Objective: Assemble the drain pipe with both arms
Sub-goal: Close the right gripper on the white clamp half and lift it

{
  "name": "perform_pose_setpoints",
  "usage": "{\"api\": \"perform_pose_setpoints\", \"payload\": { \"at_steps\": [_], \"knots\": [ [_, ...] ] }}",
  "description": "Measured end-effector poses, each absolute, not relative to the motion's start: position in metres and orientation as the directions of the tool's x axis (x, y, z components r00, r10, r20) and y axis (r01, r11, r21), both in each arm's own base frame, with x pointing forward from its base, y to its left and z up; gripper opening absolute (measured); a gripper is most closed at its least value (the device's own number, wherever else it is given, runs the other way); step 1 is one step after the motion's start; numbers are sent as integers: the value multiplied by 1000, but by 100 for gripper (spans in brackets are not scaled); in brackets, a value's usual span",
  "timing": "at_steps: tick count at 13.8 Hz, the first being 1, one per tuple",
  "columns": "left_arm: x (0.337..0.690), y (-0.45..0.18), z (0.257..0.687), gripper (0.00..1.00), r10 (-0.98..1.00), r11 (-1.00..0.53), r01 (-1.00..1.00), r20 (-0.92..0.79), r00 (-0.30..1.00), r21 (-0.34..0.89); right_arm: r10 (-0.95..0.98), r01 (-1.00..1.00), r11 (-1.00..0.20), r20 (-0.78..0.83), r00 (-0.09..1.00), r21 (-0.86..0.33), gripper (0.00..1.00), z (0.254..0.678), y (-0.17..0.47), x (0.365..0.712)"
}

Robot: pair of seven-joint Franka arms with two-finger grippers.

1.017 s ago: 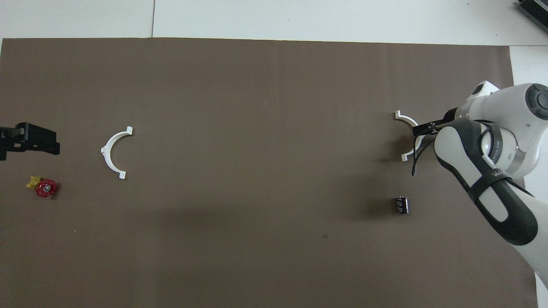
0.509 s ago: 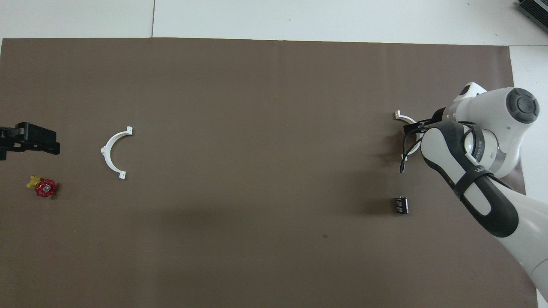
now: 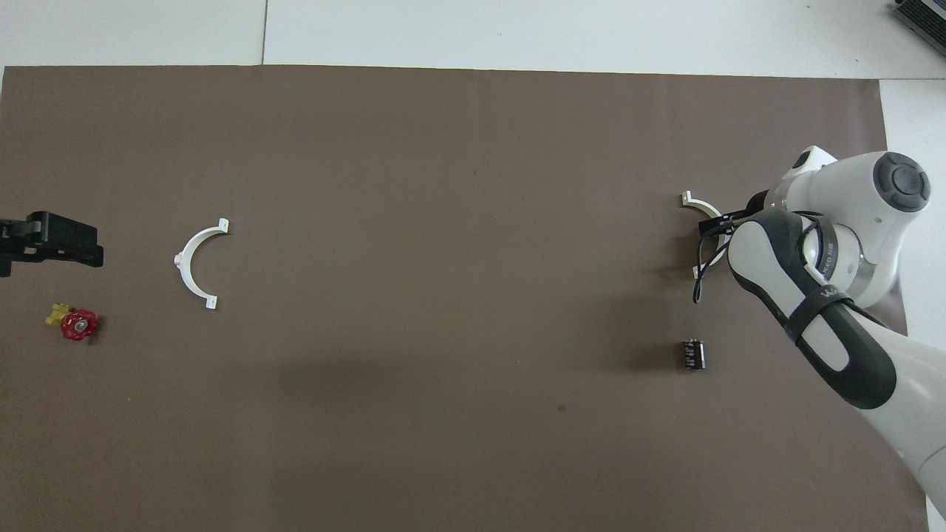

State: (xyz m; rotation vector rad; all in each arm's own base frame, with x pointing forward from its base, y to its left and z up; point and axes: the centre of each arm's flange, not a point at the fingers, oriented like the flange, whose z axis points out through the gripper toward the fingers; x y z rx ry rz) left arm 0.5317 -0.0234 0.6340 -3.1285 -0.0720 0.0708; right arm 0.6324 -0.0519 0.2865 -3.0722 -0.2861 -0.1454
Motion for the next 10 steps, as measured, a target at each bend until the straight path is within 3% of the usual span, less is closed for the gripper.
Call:
{"api": "perform_pose_setpoints", "payload": {
  "at_steps": [2,5,10],
  "knots": [
    [532,-23,634,100,46,-999,46,-45,998,-12,190,195,-980,101,977,-42,52,288,-52,633],
    [532,-23,634,100,46,-999,46,-45,998,-12,202,207,-978,105,974,-40,23,290,-51,634],
    [532,-23,634,100,46,-999,45,-45,998,-12,237,242,-968,62,969,-73,21,317,-13,646]
  ]
}}
